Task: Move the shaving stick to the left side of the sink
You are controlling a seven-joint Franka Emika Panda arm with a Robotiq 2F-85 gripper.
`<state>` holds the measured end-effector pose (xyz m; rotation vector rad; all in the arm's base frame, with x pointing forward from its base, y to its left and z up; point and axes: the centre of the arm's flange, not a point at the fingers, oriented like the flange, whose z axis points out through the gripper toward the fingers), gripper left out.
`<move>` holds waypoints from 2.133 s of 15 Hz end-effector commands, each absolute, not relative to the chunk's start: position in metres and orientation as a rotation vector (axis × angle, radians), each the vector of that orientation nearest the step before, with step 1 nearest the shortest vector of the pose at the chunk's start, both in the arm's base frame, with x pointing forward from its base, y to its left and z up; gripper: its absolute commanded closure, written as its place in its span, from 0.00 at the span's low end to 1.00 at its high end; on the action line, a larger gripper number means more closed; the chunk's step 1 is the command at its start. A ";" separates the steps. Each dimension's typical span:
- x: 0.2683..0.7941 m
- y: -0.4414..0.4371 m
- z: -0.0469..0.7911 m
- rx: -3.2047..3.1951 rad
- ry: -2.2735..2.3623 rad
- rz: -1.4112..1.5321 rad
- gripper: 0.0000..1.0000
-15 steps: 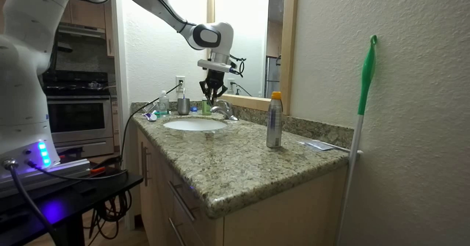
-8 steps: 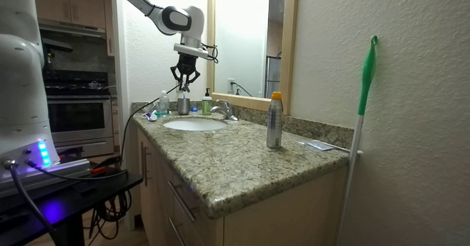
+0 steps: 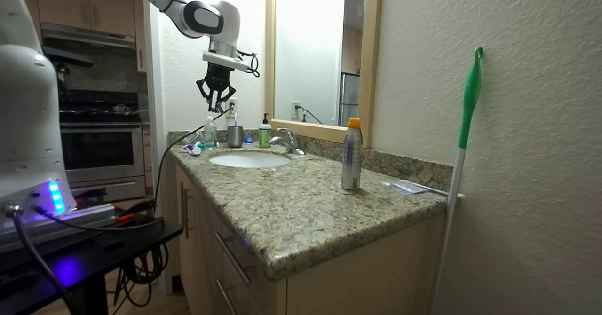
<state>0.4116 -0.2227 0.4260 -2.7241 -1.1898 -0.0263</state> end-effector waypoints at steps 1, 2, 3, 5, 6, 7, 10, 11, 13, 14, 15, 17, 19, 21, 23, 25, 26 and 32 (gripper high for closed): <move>0.414 -0.204 0.418 -2.703 -1.234 0.005 0.96; 0.415 -0.176 0.416 -2.673 -1.321 0.028 0.96; 0.415 -0.149 0.415 -2.633 -1.399 0.047 0.96; 0.417 -0.094 0.413 -2.550 -1.552 0.105 0.96; 0.414 -0.070 0.412 -2.511 -1.614 0.124 0.96; 0.417 -0.052 0.409 -2.490 -1.648 0.135 0.96; 0.422 -0.016 0.402 -2.516 -1.707 0.191 0.96; 0.423 -0.012 0.397 -2.548 -1.699 0.236 0.96; 0.424 -0.012 0.386 -2.589 -1.686 0.283 0.96; 0.427 -0.008 0.381 -2.623 -1.695 0.275 0.96; 0.432 -0.004 0.381 -2.654 -1.713 0.233 0.96; 0.445 0.015 0.387 -2.725 -1.774 0.080 0.96; 0.460 0.037 0.394 -2.775 -1.834 -0.063 0.96; 0.470 0.055 0.391 -2.796 -1.866 -0.137 0.96; 0.462 0.053 0.401 -2.772 -1.858 -0.117 0.84; 0.464 0.062 0.393 -2.773 -1.870 -0.111 0.84; 0.465 0.062 0.391 -2.772 -1.871 -0.111 0.84; 0.490 0.074 0.353 -2.758 -2.107 -0.230 0.96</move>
